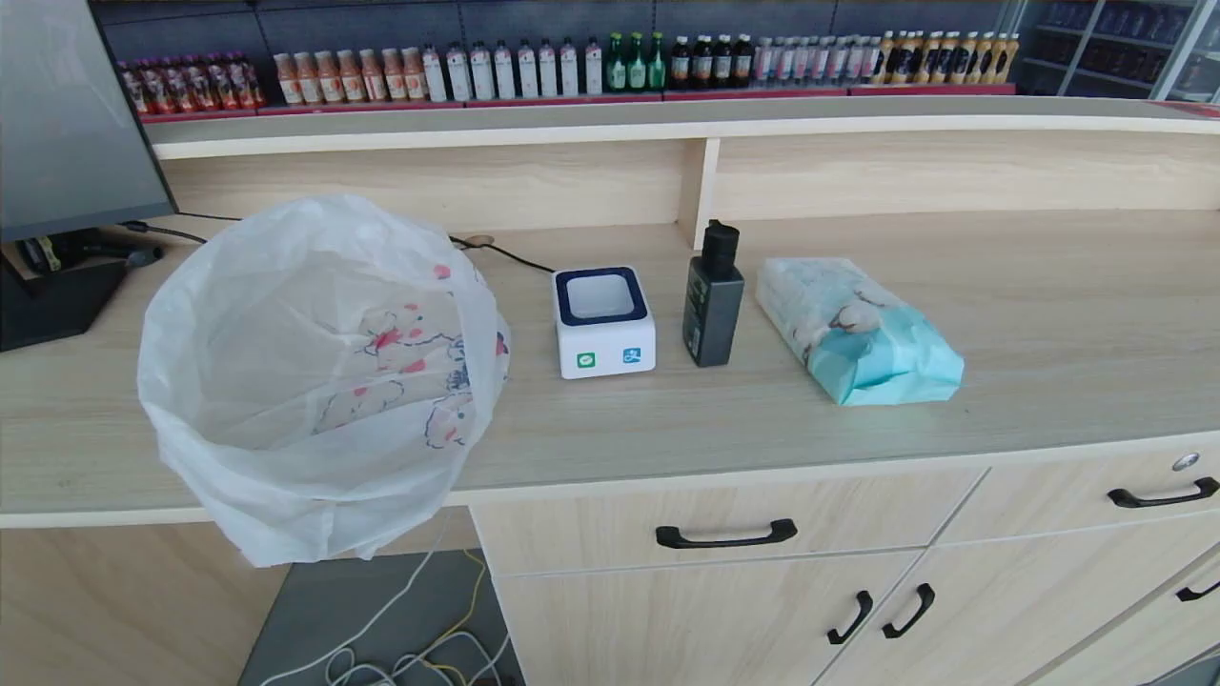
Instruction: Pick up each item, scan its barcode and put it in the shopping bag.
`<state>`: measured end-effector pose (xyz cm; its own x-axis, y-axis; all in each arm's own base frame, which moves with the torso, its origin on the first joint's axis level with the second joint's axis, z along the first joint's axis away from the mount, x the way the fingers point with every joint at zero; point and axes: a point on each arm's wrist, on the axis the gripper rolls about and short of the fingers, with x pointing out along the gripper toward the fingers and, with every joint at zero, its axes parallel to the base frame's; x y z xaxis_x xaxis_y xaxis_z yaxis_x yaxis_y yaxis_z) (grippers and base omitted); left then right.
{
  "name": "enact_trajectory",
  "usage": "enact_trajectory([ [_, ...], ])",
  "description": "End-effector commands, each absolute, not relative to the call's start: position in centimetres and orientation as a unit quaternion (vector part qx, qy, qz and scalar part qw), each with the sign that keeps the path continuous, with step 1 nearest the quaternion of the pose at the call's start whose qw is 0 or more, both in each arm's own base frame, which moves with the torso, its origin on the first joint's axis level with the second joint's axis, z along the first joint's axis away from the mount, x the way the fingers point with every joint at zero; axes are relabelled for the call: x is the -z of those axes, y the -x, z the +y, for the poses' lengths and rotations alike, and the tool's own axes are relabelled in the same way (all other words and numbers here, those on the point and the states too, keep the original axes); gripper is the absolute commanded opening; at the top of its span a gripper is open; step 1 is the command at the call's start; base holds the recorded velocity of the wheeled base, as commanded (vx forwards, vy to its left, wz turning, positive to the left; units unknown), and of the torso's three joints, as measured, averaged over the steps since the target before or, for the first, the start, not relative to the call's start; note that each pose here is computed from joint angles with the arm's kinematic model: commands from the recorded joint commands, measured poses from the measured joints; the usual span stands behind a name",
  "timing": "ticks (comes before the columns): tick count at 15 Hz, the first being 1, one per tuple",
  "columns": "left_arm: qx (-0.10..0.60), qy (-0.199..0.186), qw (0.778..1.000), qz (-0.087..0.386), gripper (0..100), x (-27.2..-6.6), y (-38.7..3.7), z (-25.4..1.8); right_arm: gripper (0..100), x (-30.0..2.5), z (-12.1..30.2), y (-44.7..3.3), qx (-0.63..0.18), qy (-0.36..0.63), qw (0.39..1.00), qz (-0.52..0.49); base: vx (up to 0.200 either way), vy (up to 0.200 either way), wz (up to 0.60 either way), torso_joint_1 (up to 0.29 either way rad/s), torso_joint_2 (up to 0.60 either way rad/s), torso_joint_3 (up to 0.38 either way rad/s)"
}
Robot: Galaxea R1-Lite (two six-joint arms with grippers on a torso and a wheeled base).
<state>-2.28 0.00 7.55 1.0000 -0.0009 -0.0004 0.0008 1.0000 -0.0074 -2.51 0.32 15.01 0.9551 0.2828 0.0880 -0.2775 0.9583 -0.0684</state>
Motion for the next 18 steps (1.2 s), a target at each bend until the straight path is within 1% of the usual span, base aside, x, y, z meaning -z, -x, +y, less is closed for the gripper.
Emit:
enact_trajectory([
  [1, 0.0, 0.004, 1.0, 0.0, 100, -7.5, 2.3, 0.0, 100, -19.6, 0.6, -0.7, -0.187, 0.018, 0.982, -0.013, 0.0, 0.0, 0.0, 0.0, 0.0, 0.0],
  [5, 0.0, 0.004, 1.0, 0.0, 100, -7.5, 2.3, 0.0, 100, -22.1, 1.5, -5.8, -0.195, 0.02, 0.979, -0.052, 0.0, 0.0, 0.0, 0.0, 0.0, 0.0],
  [7, 0.0, 0.004, 1.0, 0.0, 100, -7.5, 2.3, 0.0, 100, -22.2, 1.7, -6.4, -0.198, 0.02, 0.979, -0.054, 0.0, 0.0, 0.0, 0.0, 0.0, 0.0],
  [8, 0.0, 0.004, 1.0, 0.0, 100, -7.5, 2.3, 0.0, 100, -22.5, 2.4, -7.8, -0.224, 0.023, 0.973, -0.054, 0.0, 0.0, 0.0, 0.0, 0.0, 0.0],
  [12, 0.0, 0.004, 1.0, 0.0, 100, -7.5, 2.3, 0.0, 100, -22.3, 3.7, -11.0, -0.248, 0.046, 0.967, -0.042, 0.0, 0.0, 0.0, 0.0, 0.0, 0.0],
  [15, 0.0, 0.004, 1.0, 0.0, 100, -7.5, 2.3, 0.0, 100, -22.2, 4.1, -12.2, -0.248, 0.047, 0.967, -0.031, 0.0, 0.0, 0.0, 0.0, 0.0, 0.0],
  [18, 0.0, 0.004, 1.0, 0.0, 100, -7.5, 2.3, 0.0, 100, -22.3, 4.9, -15.1, -0.247, 0.055, 0.968, -0.008, 0.0, 0.0, 0.0, 0.0, 0.0, 0.0],
])
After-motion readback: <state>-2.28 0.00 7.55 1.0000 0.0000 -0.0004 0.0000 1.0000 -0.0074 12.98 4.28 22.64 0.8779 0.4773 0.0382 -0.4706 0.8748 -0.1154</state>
